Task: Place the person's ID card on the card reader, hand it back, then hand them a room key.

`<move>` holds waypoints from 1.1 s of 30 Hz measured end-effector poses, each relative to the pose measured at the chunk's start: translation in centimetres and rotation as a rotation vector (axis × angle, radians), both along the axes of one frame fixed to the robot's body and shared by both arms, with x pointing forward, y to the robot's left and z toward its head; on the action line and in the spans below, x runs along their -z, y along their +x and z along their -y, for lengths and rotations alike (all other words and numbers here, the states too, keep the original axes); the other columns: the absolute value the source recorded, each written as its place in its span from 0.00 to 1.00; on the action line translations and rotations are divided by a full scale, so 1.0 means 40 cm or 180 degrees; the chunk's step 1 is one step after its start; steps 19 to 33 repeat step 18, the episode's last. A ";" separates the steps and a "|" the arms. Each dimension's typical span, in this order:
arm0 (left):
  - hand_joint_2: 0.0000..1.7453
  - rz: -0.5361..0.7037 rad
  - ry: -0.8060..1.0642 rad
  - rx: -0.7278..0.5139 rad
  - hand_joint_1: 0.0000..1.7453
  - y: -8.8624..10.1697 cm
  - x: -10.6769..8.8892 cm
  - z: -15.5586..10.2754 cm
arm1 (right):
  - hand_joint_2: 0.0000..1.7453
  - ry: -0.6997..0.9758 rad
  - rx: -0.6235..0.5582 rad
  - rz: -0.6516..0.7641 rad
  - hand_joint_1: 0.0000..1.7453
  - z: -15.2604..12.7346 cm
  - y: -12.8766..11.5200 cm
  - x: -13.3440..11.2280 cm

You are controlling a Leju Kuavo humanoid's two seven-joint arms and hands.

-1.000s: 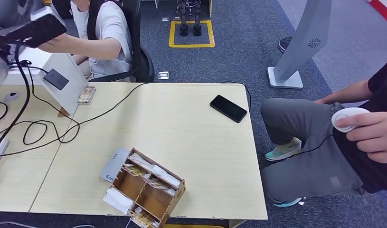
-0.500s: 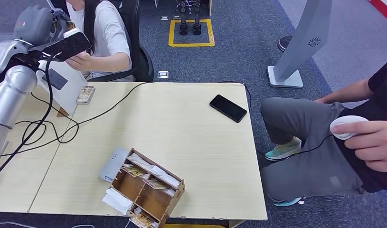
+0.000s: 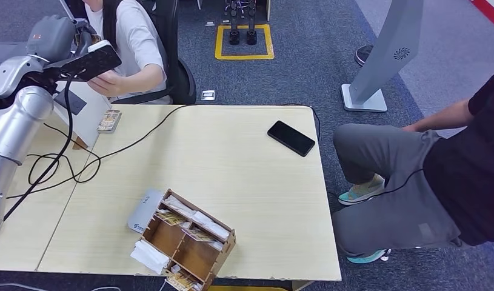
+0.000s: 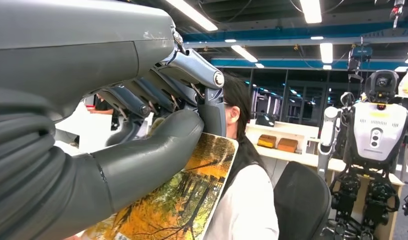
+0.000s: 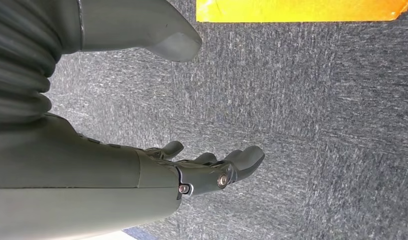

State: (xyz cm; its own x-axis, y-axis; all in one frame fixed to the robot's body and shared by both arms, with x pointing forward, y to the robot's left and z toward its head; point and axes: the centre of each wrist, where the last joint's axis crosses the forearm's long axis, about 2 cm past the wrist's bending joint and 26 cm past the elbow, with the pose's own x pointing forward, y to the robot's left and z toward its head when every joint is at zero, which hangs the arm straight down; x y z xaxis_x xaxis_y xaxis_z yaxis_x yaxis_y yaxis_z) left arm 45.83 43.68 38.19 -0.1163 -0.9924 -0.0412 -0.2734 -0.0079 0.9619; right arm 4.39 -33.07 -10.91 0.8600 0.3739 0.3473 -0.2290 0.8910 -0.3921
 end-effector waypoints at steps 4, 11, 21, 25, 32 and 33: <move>1.00 0.0105 -0.0030 0.0026 0.00 -0.003 0.012 -0.006 | 1.00 0.0001 0.0013 0.0003 0.00 0.000 -0.001 0.000; 1.00 0.0853 -0.0360 -0.0173 0.00 -0.161 0.216 -0.179 | 1.00 0.0000 0.0113 -0.0063 0.00 -0.006 -0.026 0.003; 1.00 0.1510 -0.1231 -0.0585 0.00 -0.517 0.428 -0.337 | 1.00 -0.0010 0.0299 -0.0283 0.00 -0.019 -0.091 0.008; 1.00 0.1510 -0.1231 -0.0585 0.00 -0.517 0.428 -0.337 | 1.00 -0.0010 0.0299 -0.0283 0.00 -0.019 -0.091 0.008; 1.00 0.1510 -0.1231 -0.0585 0.00 -0.517 0.428 -0.337 | 1.00 -0.0010 0.0299 -0.0283 0.00 -0.019 -0.091 0.008; 1.00 0.1510 -0.1231 -0.0585 0.00 -0.517 0.428 -0.337 | 1.00 -0.0010 0.0299 -0.0283 0.00 -0.019 -0.091 0.008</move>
